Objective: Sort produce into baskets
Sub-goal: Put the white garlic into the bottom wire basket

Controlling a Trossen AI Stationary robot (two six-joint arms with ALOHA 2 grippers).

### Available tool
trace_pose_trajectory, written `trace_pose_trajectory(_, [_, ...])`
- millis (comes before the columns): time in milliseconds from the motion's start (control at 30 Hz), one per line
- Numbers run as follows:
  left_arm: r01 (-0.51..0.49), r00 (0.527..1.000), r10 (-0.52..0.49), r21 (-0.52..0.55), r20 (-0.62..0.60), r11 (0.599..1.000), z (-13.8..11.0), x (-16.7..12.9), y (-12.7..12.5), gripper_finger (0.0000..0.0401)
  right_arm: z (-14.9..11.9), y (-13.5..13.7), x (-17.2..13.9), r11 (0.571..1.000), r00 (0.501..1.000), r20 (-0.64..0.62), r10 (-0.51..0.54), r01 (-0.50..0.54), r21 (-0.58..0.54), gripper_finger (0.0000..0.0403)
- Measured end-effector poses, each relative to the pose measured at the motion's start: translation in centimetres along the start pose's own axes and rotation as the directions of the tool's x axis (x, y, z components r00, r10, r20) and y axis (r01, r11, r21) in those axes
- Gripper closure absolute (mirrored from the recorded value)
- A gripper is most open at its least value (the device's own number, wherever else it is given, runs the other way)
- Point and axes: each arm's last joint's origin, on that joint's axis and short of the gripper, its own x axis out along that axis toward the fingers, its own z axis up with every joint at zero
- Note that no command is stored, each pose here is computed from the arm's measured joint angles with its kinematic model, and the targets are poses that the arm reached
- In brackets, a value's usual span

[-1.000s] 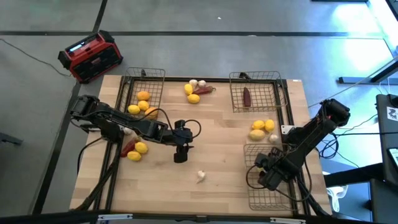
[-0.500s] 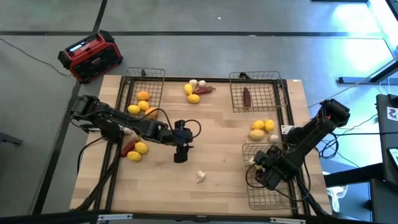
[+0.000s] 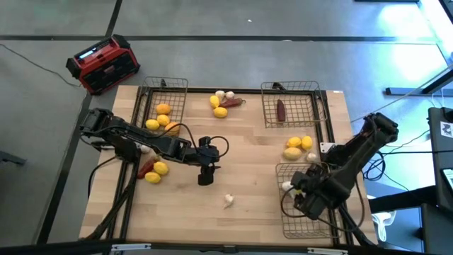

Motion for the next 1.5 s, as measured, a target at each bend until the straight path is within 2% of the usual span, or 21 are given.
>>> trace_pose_trajectory(133, [0.002, 1.000, -0.002, -0.008, 0.000, 1.000, 0.0, 0.0, -0.1, 0.0210, 1.2, 0.8, -3.0, 0.997, 0.988, 0.138, 0.067, -0.060, -0.050, 0.0056])
trace_pose_trajectory(267, [0.002, 1.000, -0.002, -0.074, 0.000, 0.997, 0.0, 0.0, -0.1, 0.0210, 2.6, 1.6, -4.9, 0.989, 0.941, 0.311, 0.136, -0.112, -0.095, 0.0056])
trace_pose_trajectory(400, [0.003, 1.000, -0.003, -0.103, 0.002, 0.995, 0.0, 0.0, -0.1, 0.0210, 4.0, 2.4, -4.8, 0.973, 0.900, 0.382, 0.211, -0.156, -0.169, 0.0056])
trace_pose_trajectory(533, [0.033, 0.999, -0.033, -0.076, 0.001, 0.997, -0.1, -0.2, -0.6, 0.0210, 5.9, 3.3, -3.6, 0.956, 0.879, 0.411, 0.242, -0.144, -0.256, 0.0056])
trace_pose_trajectory(767, [0.207, 0.978, -0.207, 0.024, -0.005, 0.978, -0.3, -0.5, -2.6, 0.0210, 9.4, 4.4, -0.9, 0.922, 0.882, 0.408, 0.237, -0.071, -0.381, 0.0056])
trace_pose_trajectory(967, [0.231, 0.973, -0.229, 0.060, -0.041, 0.971, -1.0, -0.1, -3.8, 0.0210, 12.7, 4.7, 1.8, 0.871, 0.894, 0.367, 0.256, -0.049, -0.489, 0.0056])
trace_pose_trajectory(1233, [0.218, 0.972, -0.214, 0.027, -0.097, 0.976, -1.6, 0.0, -3.8, 0.0210, 16.3, 5.3, 6.2, 0.745, 0.892, 0.246, 0.379, -0.137, -0.652, 0.0056])
trace_pose_trajectory(1500, [0.184, 0.963, -0.178, 0.011, -0.202, 0.983, -2.6, -0.1, -3.5, 0.0210, 18.5, 6.4, 10.1, 0.646, 0.836, 0.163, 0.524, -0.265, -0.716, 0.0056])
